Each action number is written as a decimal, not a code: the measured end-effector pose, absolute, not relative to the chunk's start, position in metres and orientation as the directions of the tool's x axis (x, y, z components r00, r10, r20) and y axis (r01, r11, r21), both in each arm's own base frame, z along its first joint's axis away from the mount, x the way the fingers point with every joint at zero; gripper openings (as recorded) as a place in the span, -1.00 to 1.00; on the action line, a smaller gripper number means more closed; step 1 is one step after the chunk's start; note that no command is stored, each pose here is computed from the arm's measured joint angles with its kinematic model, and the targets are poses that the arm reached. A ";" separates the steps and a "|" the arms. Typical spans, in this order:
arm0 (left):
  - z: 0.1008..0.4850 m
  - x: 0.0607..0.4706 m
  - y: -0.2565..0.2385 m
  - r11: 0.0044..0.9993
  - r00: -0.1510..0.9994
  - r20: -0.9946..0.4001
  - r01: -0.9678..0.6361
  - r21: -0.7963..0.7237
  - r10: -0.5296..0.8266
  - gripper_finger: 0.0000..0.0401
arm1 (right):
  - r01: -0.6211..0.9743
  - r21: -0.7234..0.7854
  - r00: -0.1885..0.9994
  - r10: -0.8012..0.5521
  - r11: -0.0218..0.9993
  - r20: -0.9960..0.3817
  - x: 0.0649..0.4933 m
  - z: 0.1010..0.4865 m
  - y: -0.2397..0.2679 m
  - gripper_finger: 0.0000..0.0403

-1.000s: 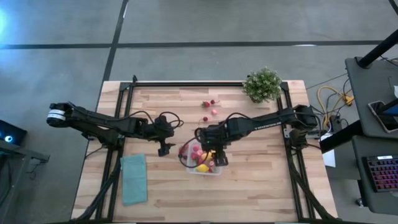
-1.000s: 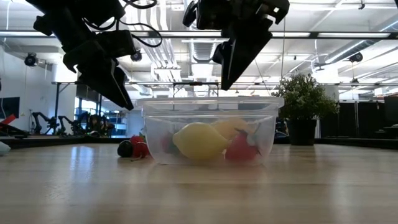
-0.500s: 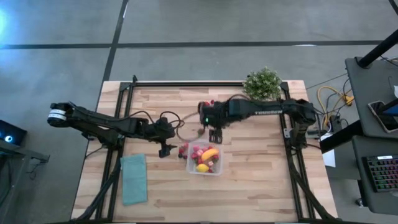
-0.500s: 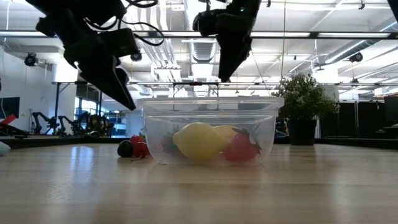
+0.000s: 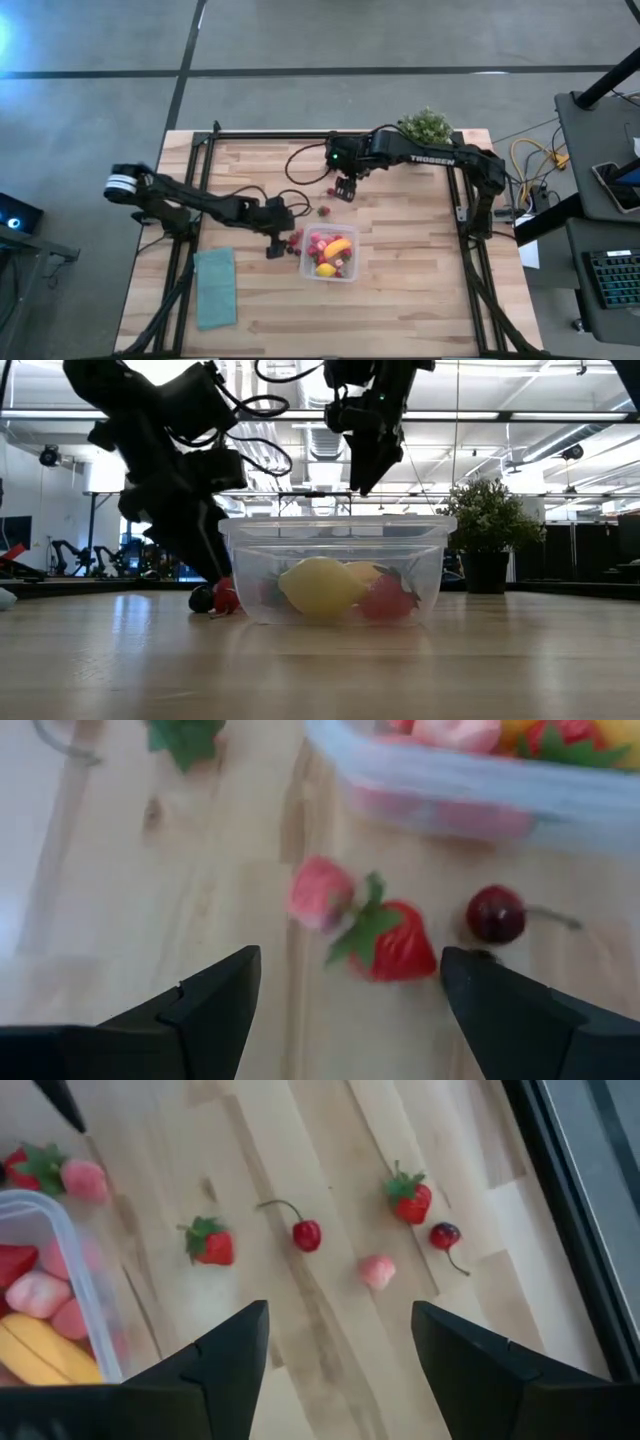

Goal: Pick and placing Produce into tupperware
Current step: Put the red strawberry into the transparent container, then put the pink peach into the transparent container, then put the red strawberry into the transparent container

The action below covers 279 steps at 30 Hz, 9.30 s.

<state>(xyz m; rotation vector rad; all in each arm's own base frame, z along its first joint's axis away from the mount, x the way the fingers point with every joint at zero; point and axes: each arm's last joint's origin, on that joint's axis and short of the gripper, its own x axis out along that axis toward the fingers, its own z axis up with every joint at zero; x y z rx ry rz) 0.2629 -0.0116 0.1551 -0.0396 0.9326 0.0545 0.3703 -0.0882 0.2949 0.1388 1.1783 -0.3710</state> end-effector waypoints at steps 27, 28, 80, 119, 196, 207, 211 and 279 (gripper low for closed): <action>0.138 0.275 -0.025 0.972 0.590 -0.807 -0.176 -0.154 -0.021 0.29 | 0.324 -0.105 0.247 -0.192 0.940 -0.950 0.364 0.273 -0.086 0.19; 0.137 0.275 -0.025 0.972 0.588 -0.808 -0.177 -0.152 -0.019 0.25 | 0.322 -0.106 0.247 -0.191 0.941 -0.950 0.363 0.273 -0.086 0.19; 0.231 0.300 -0.035 0.945 0.835 -0.444 0.310 -0.107 -0.324 -0.28 | 0.356 -0.123 0.223 -0.212 0.926 -0.951 0.347 0.288 -0.083 0.21; 0.227 0.254 -0.011 0.976 0.686 -0.706 0.025 -0.218 -0.175 0.20 | 0.370 -0.093 0.294 -0.212 0.924 -0.932 0.345 0.262 -0.117 0.22; 0.205 0.190 0.002 0.966 0.521 -0.822 -0.229 0.123 0.228 0.20 | 0.256 -0.064 0.349 -0.154 0.965 -0.924 0.361 0.141 -0.163 -0.01; 0.206 0.190 0.002 0.966 0.524 -0.821 -0.230 0.122 0.229 0.20 | 0.280 -0.126 0.343 -0.222 0.952 -0.913 0.362 0.142 -0.165 -0.30; 0.206 0.190 0.002 0.966 0.524 -0.820 -0.230 0.122 0.228 0.20 | 0.281 -0.128 0.342 -0.224 0.951 -0.913 0.362 0.142 -0.165 -0.40; 0.205 0.191 -0.001 0.973 0.541 -0.832 -0.230 -0.006 0.123 0.20 | 0.514 0.182 0.537 -0.149 0.838 -0.830 0.383 0.266 0.005 0.09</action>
